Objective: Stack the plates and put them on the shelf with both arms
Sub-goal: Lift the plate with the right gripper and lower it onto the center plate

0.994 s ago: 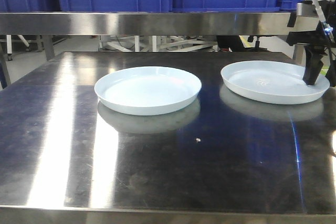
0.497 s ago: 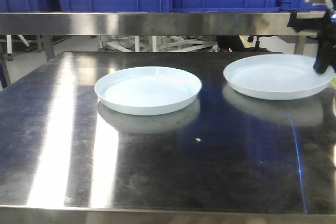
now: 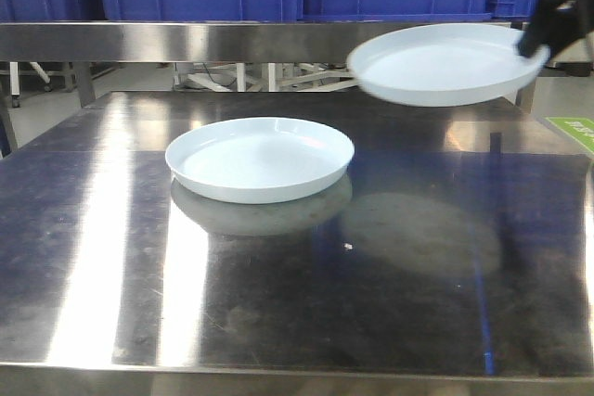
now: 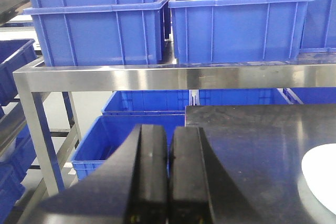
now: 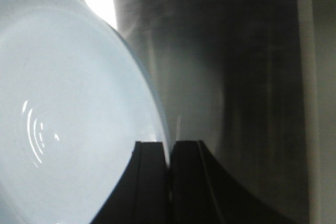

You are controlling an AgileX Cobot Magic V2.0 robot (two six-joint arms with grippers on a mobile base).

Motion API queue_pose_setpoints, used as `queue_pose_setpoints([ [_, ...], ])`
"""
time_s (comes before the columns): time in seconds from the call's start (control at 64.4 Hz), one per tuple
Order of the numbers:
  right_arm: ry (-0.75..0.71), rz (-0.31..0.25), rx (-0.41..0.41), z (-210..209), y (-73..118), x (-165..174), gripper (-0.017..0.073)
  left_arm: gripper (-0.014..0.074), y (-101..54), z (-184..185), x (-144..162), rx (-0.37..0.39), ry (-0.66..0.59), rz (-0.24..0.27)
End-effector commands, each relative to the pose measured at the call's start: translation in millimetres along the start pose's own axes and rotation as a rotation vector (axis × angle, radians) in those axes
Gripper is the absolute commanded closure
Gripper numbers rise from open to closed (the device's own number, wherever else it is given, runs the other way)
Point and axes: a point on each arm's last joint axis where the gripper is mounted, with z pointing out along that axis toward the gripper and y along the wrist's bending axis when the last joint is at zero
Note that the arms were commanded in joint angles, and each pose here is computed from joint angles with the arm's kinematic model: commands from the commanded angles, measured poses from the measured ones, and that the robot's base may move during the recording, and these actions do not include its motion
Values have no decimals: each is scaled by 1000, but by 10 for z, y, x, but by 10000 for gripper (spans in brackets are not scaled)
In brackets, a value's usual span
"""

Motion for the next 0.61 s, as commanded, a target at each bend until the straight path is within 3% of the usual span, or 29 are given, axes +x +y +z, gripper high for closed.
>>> queue_pose_setpoints([
  [0.0,-107,-83,-92,-236,475,-11,503,512,20,-5,-168,-16,-108,-12],
  [0.047,-107,-126,-117,-152,687,37,503,512,20,-5,-168,-16,-108,-12],
  [0.186,-83,-185,-151,77,994,138,503,512,20,-5,-168,-16,-108,-12],
  [0.497,-73,-209,-168,434,1182,205,496,512,20,-5,-168,-16,-108,-12],
  [0.59,-60,-199,-170,510,1205,226,446,512,20,-5,-168,-16,-108,-12],
])
